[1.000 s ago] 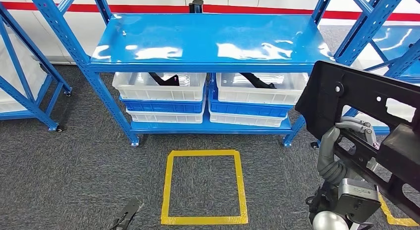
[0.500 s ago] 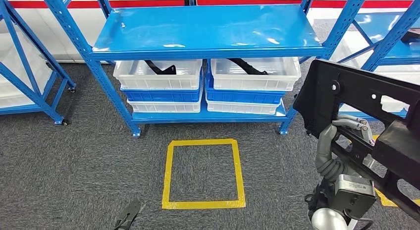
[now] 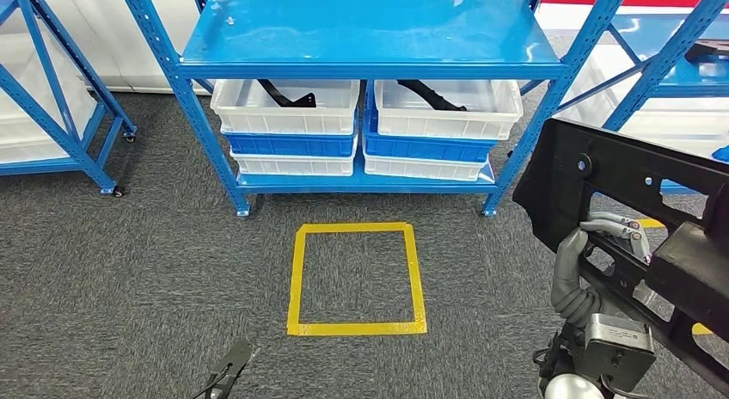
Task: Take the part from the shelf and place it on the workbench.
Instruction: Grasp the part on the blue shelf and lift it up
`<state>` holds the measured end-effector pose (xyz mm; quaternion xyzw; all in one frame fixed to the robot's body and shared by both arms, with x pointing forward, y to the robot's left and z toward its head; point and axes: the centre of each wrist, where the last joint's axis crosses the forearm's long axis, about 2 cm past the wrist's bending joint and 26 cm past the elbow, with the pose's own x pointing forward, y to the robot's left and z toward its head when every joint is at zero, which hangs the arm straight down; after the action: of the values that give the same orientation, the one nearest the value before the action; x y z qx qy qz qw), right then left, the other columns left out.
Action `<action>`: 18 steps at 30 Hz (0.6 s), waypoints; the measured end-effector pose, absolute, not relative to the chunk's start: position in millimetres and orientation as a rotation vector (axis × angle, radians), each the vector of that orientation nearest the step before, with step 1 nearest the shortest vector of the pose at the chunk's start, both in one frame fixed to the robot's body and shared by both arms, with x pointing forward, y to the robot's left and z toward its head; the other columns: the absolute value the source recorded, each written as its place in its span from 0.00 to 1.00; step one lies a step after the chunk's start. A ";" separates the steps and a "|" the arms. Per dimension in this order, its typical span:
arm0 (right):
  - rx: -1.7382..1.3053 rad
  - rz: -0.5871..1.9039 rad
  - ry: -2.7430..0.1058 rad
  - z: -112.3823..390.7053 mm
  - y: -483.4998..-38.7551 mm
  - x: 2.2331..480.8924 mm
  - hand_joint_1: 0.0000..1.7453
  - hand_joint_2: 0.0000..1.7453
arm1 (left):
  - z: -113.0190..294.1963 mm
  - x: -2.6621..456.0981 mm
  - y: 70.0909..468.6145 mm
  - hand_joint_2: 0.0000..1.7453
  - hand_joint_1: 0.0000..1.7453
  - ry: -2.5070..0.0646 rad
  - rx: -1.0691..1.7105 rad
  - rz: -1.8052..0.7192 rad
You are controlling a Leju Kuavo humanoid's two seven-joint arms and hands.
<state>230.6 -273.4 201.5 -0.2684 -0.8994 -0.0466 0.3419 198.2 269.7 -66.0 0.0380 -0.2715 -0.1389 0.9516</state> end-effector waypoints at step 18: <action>-0.700 -0.117 -2.343 203.2 -273.0 230.0 1.00 1.00 | -64.6 201.0 268.5 1.00 0.00 -0.562 0.098 -0.323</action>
<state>230.0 -273.0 203.2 -0.2690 -0.9001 -0.0451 0.3397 201.0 268.5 -64.6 0.0483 -0.2758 -0.1586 0.9468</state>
